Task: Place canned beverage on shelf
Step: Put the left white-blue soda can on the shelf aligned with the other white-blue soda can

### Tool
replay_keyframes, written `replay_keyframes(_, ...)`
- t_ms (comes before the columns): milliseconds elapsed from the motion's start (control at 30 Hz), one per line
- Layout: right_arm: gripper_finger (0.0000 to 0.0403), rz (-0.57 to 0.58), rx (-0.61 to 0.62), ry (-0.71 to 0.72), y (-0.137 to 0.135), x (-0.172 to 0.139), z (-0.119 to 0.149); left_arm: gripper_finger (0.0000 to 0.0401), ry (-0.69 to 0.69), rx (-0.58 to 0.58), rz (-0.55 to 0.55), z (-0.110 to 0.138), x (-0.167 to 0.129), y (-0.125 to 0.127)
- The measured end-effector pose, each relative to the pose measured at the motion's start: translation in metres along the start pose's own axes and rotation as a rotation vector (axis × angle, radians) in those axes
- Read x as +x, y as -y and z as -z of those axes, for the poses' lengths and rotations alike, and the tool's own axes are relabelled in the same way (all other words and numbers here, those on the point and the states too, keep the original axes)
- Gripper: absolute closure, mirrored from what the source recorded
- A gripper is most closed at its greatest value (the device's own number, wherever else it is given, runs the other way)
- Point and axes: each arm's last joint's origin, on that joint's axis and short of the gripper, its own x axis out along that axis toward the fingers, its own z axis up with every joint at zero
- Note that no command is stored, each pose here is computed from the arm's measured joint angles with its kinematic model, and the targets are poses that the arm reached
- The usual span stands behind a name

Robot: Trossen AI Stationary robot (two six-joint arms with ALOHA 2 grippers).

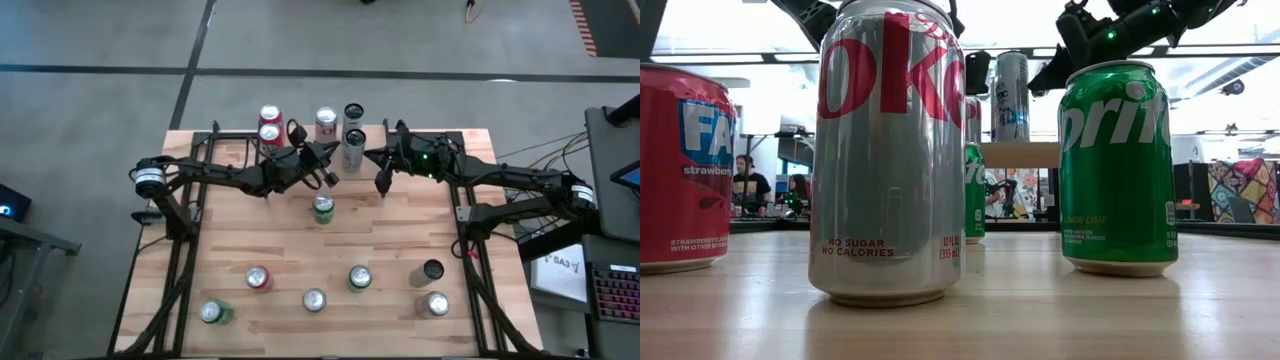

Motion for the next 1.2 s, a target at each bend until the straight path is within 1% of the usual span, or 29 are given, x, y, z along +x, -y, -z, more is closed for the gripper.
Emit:
replay_keyframes(233, 0.0390, 0.000, 0.003, -0.003, 0.000, 0.000, 0.000, 0.0401, -0.002, 0.007, 0.002, 0.002, 0.002, -0.001)
replay_keyframes(400, 0.0390, 0.000, 0.003, -0.003, 0.000, 0.000, 0.000, 0.0401, -0.001, 0.004, 0.021, 0.012, 0.008, 0.004)
replay_keyframes(500, 0.0390, 0.000, 0.003, -0.004, 0.000, 0.000, 0.000, 0.0401, -0.023, 0.013, 0.006, 0.016, 0.011, 0.007)
replay_keyframes(633, 0.0390, 0.000, 0.003, -0.004, 0.000, 0.000, 0.000, 0.0401, -0.014, -0.015, 0.005, 0.012, 0.014, 0.008)
replay_keyframes(967, 0.0390, 0.000, -0.012, -0.013, 0.000, 0.000, 0.001, 0.0401, -0.019, -0.032, 0.032, 0.011, 0.010, 0.018)
replay_keyframes(1200, 0.0390, 0.039, -0.025, -0.010, 0.001, -0.001, 0.001, 0.0401, -0.045, -0.021, 0.000, 0.010, 0.006, 0.022)
